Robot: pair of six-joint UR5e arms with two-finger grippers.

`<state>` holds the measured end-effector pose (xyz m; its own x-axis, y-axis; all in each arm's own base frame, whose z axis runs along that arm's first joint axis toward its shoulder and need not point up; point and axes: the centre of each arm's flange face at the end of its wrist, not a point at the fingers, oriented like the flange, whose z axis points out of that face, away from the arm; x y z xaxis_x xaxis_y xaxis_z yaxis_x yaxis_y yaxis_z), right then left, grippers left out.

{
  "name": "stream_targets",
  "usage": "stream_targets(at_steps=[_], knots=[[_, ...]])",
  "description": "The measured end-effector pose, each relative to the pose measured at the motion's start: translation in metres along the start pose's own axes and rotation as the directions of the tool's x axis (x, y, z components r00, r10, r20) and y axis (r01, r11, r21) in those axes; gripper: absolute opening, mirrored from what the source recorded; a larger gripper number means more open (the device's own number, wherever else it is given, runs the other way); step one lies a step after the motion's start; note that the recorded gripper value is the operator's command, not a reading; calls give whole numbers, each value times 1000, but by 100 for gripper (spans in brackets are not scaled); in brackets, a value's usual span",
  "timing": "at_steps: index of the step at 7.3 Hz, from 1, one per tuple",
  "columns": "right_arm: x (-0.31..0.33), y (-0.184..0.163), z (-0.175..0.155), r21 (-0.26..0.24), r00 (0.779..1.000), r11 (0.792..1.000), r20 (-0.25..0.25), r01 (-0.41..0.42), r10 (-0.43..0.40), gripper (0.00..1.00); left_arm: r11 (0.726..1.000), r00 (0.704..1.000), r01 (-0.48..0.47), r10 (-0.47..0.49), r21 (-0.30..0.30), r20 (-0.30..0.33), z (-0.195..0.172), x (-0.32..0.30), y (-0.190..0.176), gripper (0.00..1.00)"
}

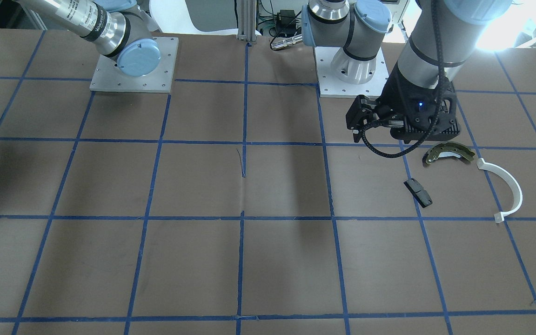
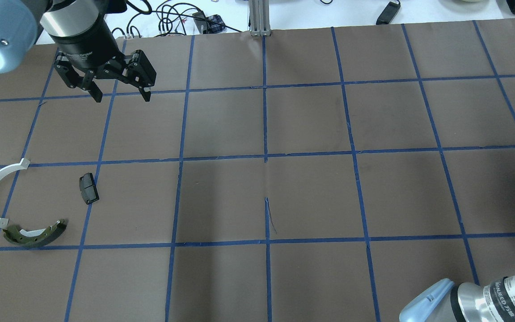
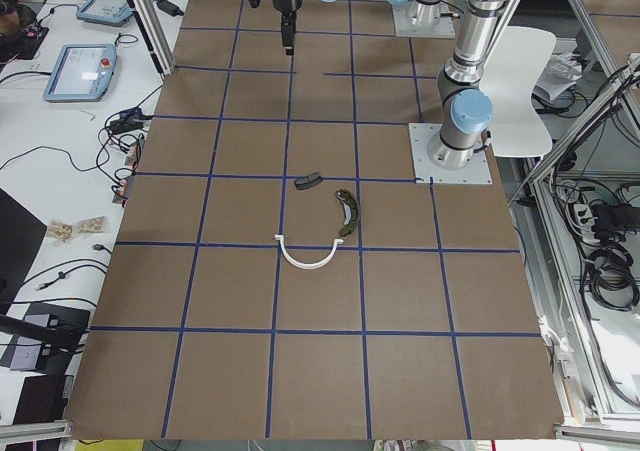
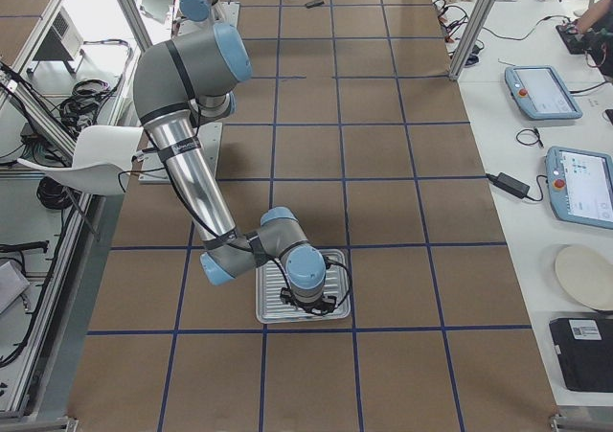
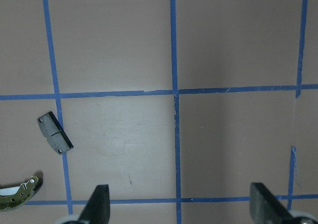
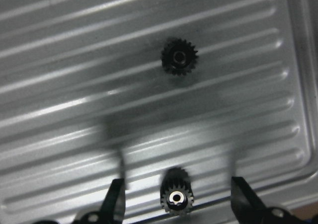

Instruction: Place bearing gear from tray to pile

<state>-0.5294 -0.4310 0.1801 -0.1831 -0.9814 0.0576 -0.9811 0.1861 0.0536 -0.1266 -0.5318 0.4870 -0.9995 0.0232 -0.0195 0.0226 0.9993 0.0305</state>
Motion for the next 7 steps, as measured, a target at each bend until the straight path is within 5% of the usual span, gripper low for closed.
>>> stream_targets(at_steps=[3, 7], knots=[[0, 1, 0, -6, 1000, 1000, -3, 9, -9, 19, 1000, 1000, 0, 0, 0, 0, 0, 0, 0, 100], [-2, -4, -32, -6, 998, 998, 11, -67, 67, 14, 1000, 1000, 0, 0, 1, 0, -1, 0, 0, 100]])
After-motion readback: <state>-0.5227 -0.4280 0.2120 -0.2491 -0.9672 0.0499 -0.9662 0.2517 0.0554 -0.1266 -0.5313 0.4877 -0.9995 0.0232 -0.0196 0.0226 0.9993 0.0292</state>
